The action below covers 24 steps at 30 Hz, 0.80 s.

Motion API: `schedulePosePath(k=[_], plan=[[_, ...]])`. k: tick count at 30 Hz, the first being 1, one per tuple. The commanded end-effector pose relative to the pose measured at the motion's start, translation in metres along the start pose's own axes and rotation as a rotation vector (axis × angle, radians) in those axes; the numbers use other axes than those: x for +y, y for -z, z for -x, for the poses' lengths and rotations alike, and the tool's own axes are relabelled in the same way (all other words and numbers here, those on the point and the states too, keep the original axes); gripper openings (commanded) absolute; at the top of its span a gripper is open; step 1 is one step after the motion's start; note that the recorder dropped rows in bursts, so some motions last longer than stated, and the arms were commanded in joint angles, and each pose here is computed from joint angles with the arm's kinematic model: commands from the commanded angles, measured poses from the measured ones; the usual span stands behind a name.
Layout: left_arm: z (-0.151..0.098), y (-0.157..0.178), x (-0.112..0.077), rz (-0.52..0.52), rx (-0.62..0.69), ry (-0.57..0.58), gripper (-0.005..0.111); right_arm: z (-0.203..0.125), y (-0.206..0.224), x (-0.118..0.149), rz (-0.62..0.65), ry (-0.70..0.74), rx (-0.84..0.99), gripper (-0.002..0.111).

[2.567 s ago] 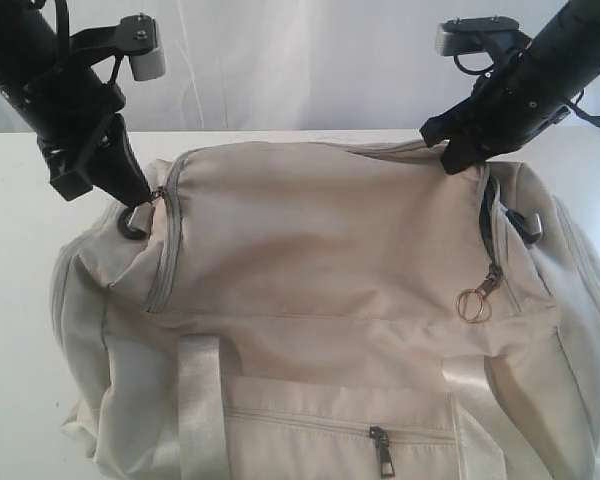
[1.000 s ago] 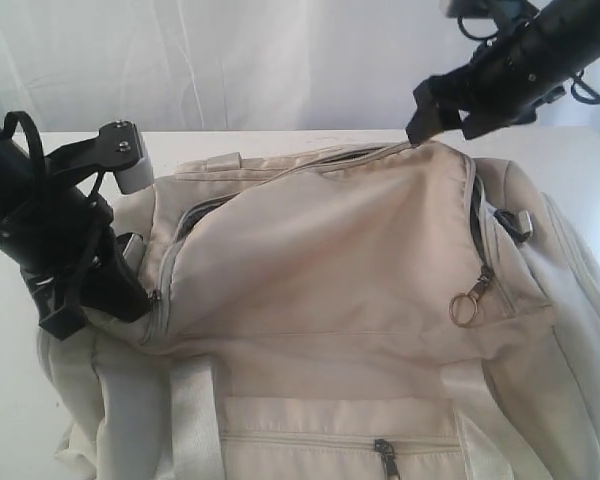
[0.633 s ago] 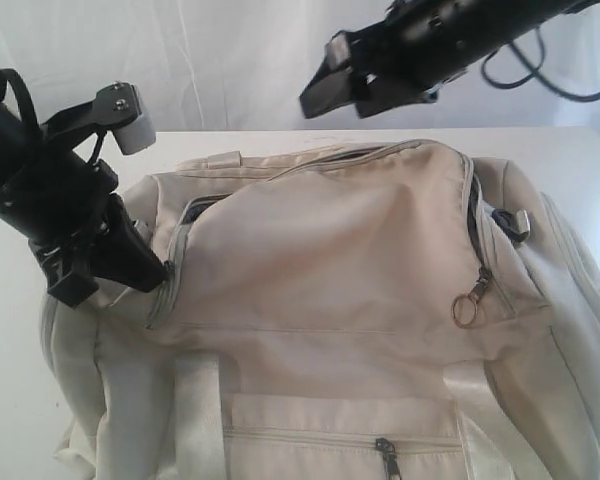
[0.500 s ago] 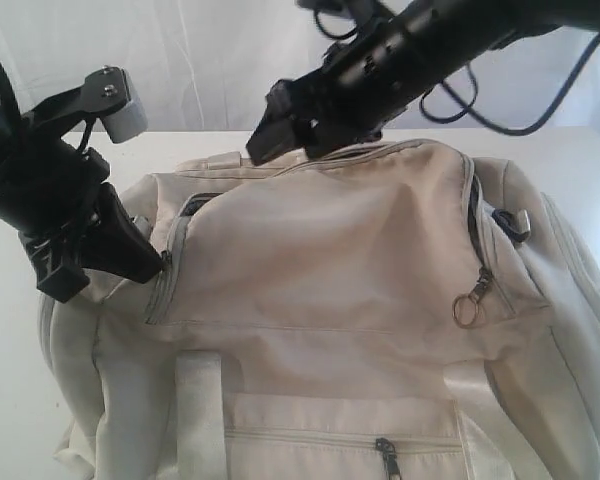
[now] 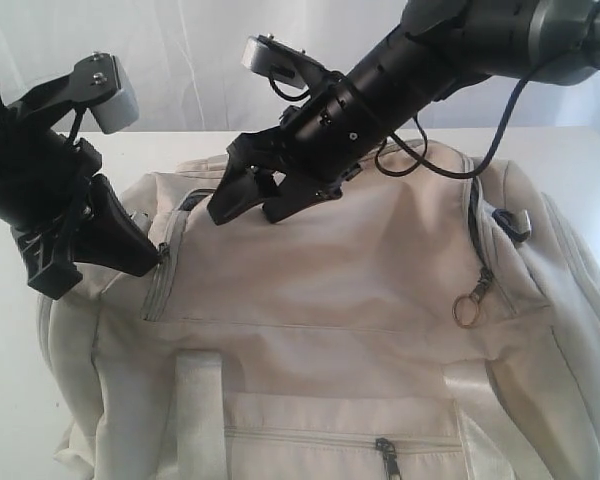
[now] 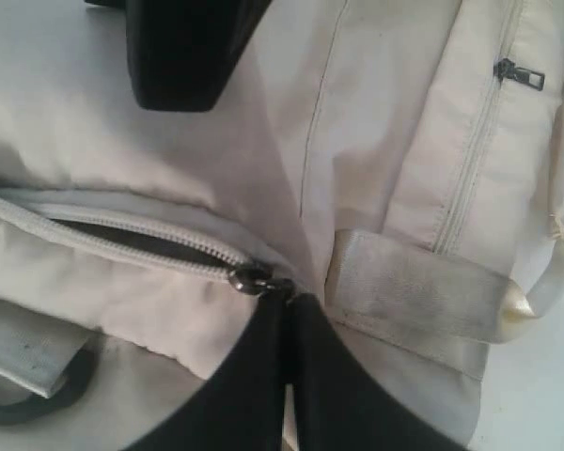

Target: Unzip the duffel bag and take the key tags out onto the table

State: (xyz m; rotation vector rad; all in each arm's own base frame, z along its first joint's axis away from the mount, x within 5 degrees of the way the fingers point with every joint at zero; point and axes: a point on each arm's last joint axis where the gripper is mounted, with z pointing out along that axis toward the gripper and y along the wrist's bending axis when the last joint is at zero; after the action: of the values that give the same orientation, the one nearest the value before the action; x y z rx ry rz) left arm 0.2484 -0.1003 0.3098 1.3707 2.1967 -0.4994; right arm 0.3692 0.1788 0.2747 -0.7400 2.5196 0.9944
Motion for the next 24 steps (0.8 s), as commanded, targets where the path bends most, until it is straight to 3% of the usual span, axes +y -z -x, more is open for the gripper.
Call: schedulePosePath(k=[1,14,18,24], plan=[[0.004,0.004,-0.006,-0.031,-0.02,0.007,0.0,0.002,-0.004,0.007,0.033,-0.005,-0.012,0.071],[0.003,0.005,-0.008,-0.043,-0.014,0.007,0.0,0.006,-0.039,0.023,0.045,0.016,-0.046,0.072],[0.003,0.005,-0.008,-0.043,-0.014,0.007,0.0,0.009,-0.039,0.022,0.026,0.005,-0.075,0.057],[0.003,0.005,-0.008,-0.043,-0.014,0.007,0.0,0.01,-0.039,0.021,0.018,0.004,-0.087,0.021]])
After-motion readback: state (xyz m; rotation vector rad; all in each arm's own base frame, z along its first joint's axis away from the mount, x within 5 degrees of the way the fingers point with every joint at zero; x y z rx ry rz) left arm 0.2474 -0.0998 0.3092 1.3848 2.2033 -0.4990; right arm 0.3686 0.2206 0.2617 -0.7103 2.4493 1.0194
